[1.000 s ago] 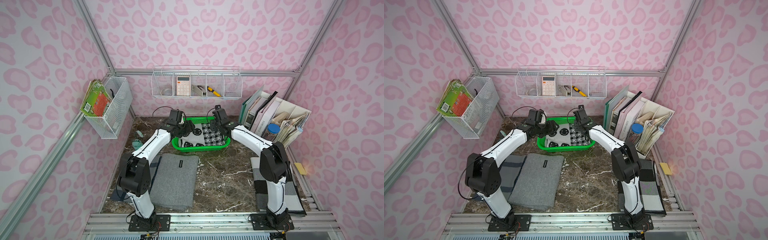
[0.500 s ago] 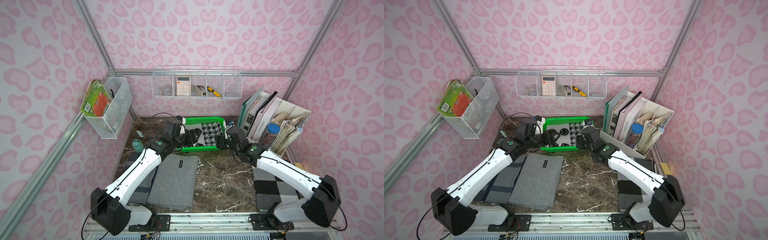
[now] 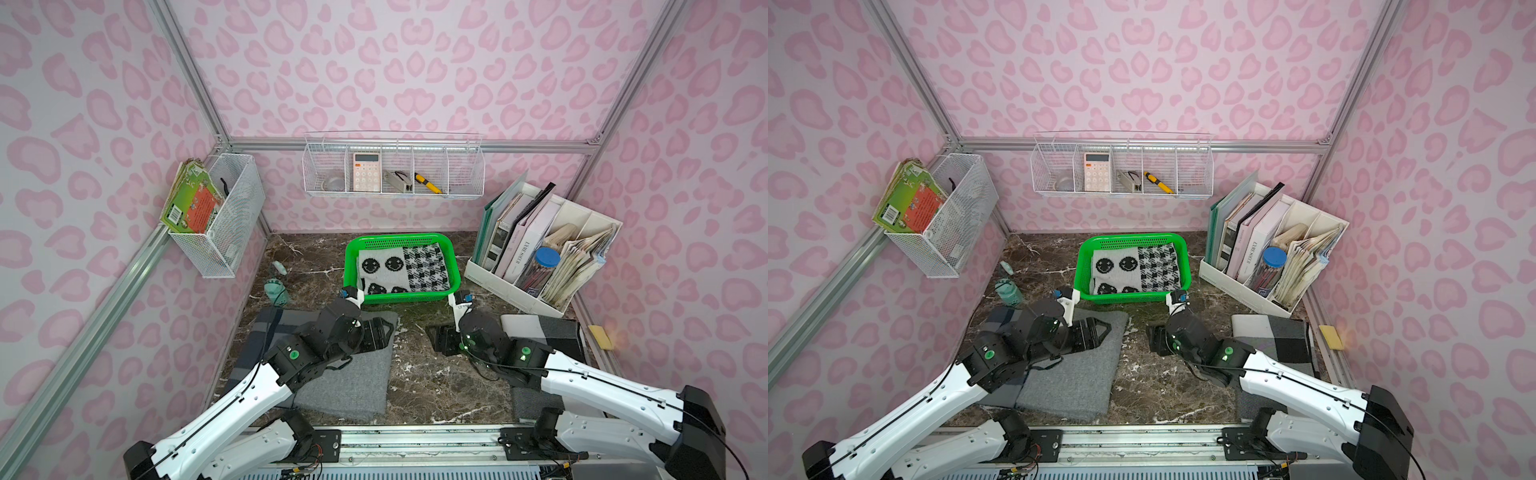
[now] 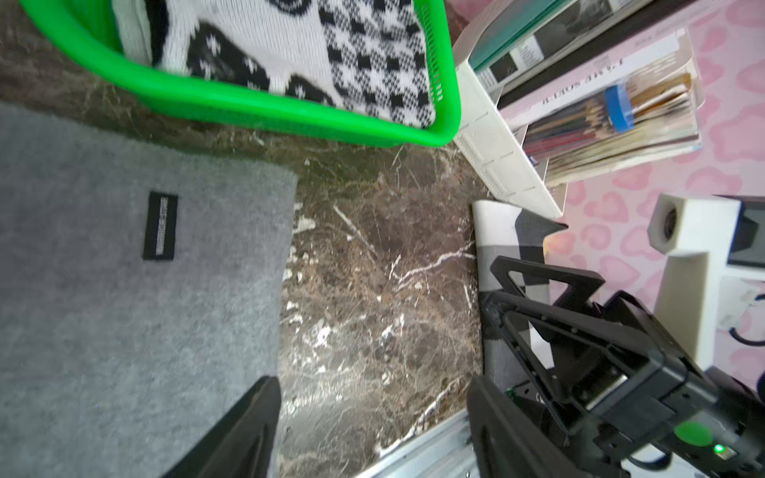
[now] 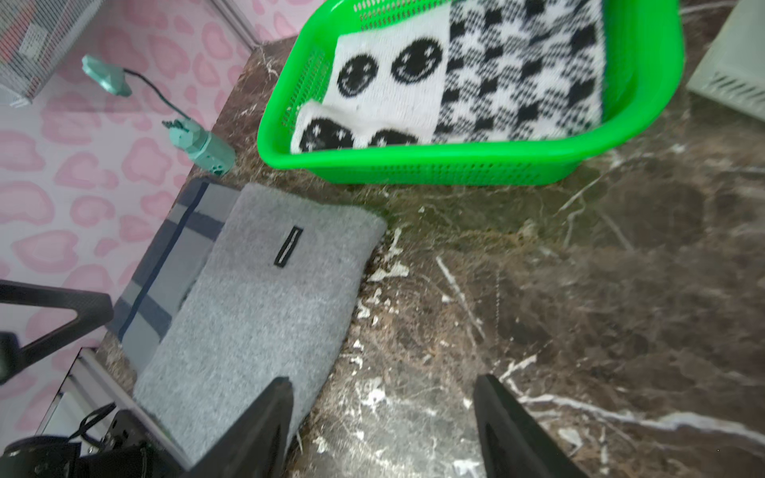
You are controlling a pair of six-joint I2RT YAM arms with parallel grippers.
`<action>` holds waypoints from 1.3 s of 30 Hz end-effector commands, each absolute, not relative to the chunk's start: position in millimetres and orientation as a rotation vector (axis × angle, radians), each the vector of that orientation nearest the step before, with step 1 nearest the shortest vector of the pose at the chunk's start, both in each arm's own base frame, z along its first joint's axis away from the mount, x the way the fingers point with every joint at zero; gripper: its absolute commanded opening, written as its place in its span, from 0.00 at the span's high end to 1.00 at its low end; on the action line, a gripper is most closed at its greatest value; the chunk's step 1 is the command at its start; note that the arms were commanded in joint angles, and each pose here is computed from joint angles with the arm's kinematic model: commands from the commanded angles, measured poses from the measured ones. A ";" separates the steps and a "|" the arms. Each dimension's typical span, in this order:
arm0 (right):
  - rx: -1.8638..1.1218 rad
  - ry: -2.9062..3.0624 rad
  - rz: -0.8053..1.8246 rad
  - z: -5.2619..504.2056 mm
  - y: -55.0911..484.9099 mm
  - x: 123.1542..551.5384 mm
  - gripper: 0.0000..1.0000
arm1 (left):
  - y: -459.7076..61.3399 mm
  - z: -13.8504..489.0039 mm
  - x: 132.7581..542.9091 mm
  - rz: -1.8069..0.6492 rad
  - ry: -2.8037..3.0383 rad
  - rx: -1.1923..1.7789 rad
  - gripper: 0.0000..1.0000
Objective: Put the folded scarf in the basket
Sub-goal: Adjust the scarf at the center of the board.
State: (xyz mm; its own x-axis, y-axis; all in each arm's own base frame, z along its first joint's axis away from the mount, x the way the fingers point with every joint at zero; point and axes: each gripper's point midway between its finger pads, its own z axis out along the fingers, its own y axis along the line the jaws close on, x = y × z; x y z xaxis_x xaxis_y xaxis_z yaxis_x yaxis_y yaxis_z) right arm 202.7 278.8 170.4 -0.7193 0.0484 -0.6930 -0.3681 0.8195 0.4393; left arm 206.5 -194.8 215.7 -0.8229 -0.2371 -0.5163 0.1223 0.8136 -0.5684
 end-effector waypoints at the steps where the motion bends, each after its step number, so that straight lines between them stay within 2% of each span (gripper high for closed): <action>1: -0.151 2.299 0.844 151.2 290.3 184.4 0.28 | -167.1 190.8 192.5 -0.679 2.486 -0.193 0.25; 8: -0.225 2.400 0.950 107.9 337.8 143.2 0.31 | -123.8 151.0 167.4 -0.566 2.522 -0.414 0.25; 17: -0.357 2.463 1.012 82.3 410.0 102.8 0.32 | -93.4 145.3 152.1 -0.584 2.432 -0.548 0.25; 32: -0.390 2.546 0.971 49.4 422.1 92.7 0.32 | -71.8 134.6 150.2 -0.483 2.404 -0.676 0.25; 39: -0.439 2.593 0.999 30.6 431.6 82.7 0.37 | -71.2 134.8 155.2 -0.452 2.396 -0.703 0.26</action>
